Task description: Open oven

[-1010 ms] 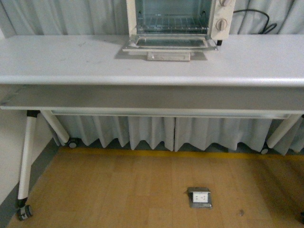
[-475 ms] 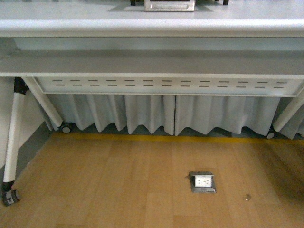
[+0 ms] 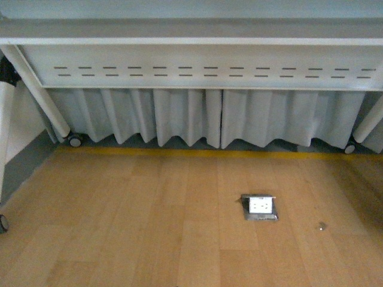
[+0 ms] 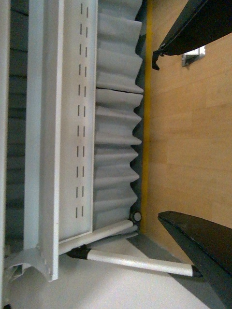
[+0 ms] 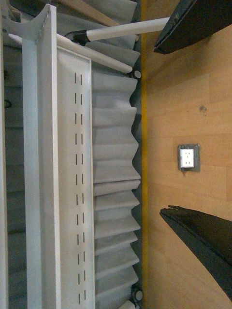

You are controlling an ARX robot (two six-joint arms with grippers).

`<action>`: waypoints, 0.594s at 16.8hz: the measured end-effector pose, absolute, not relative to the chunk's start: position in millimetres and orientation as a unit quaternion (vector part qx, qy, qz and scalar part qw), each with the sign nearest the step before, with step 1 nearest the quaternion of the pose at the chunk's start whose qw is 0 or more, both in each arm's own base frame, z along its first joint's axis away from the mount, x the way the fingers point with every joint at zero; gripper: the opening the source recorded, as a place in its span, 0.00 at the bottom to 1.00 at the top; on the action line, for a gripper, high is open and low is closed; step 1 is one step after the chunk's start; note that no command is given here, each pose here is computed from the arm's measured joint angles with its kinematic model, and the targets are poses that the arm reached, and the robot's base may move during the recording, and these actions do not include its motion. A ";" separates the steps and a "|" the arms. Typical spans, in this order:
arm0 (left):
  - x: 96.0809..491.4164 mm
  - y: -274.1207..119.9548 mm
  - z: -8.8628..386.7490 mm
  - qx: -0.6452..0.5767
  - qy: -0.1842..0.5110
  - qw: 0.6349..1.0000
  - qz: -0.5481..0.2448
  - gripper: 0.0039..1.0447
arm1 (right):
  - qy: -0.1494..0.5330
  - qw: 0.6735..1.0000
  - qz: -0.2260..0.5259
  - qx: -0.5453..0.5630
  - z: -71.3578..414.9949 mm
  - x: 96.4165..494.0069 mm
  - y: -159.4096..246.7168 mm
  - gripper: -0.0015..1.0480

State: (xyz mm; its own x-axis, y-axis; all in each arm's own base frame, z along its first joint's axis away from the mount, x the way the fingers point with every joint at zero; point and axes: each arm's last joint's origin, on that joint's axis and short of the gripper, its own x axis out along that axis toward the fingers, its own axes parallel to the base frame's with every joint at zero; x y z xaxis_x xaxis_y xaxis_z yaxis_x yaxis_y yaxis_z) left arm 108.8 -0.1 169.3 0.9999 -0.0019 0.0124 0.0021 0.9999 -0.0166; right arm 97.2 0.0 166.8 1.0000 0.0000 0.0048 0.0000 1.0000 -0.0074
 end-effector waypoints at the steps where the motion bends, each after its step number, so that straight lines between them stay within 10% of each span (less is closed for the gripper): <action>1: 108.8 0.0 169.3 -0.008 -0.006 1.000 0.000 0.94 | -0.001 1.000 0.000 -0.004 166.4 97.2 0.0 0.94; 10: 108.8 0.0 169.4 -0.008 -0.007 1.000 0.000 0.94 | -0.002 1.000 0.000 -0.004 166.6 97.2 0.0 0.94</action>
